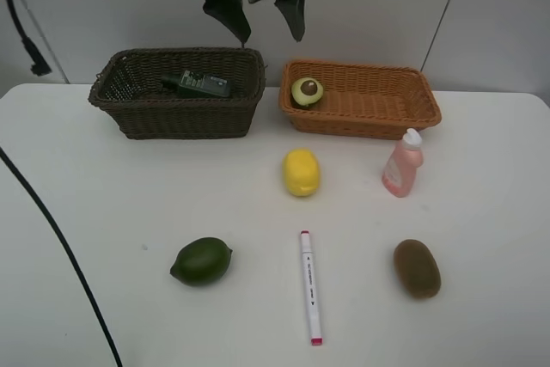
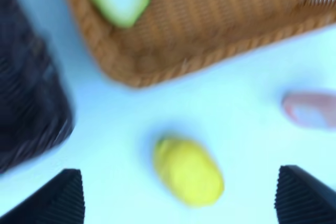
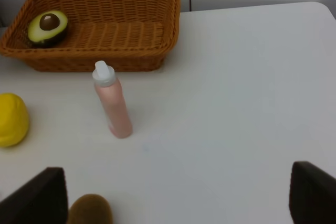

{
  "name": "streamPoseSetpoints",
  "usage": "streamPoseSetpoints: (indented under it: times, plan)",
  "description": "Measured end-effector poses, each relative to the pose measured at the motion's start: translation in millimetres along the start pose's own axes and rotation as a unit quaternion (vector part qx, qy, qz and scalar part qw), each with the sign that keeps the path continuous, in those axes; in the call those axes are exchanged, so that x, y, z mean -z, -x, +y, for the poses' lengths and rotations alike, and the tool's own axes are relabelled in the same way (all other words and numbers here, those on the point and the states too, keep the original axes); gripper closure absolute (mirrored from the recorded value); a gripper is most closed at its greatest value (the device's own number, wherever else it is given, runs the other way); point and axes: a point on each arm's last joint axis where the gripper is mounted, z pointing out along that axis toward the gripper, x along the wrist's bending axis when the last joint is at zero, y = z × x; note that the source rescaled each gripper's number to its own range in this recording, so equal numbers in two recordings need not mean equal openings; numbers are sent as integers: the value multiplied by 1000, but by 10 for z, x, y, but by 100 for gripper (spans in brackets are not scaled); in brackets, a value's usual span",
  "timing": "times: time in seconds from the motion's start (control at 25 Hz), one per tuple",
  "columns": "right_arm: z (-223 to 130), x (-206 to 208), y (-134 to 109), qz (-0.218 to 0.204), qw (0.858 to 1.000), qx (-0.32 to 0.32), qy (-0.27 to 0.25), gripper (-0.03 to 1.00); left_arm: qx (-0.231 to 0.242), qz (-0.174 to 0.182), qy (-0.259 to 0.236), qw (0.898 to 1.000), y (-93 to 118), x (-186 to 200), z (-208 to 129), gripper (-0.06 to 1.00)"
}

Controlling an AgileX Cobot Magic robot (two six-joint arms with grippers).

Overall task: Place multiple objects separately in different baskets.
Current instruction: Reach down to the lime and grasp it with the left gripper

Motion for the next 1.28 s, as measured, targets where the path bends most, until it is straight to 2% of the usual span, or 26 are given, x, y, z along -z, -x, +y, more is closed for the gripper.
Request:
streamPoseSetpoints:
  times: [0.28, 0.44, 0.56, 0.64, 0.8, 0.96, 1.12, 1.28]
  plan:
    - [0, 0, 0, 0, 1000, 0, 0, -3, -11, 12, -53, 998, -89, 324, -643, 4]
    - [0, 0, 0, 0, 1000, 0, 0, -3, -52, 11, -87, 995, -103, 420, -1080, 4]
    - [0, 0, 0, 0, 1000, 0, 0, -3, -123, 3, -128, 984, -47, 390, -1492, 4]
    - [0, 0, 0, 0, 1000, 0, 0, -3, -166, -2, -167, 972, -40, 308, -1779, 4]
    - [0, 0, 0, 0, 1000, 0, 0, -3, -209, -9, -228, 951, -89, 97, -2179, 4]
    - [0, 0, 0, 0, 1000, 0, 0, -3, -260, -13, -200, 944, -105, -187, -2311, 4]
    - [0, 0, 0, 0, 1000, 0, 0, -3, -307, -15, -164, 937, 20, -486, -2318, 4]
    - [0, 0, 0, 0, 1000, 0, 0, -3, -315, -6, -155, 936, 72, -808, -2291, 4]
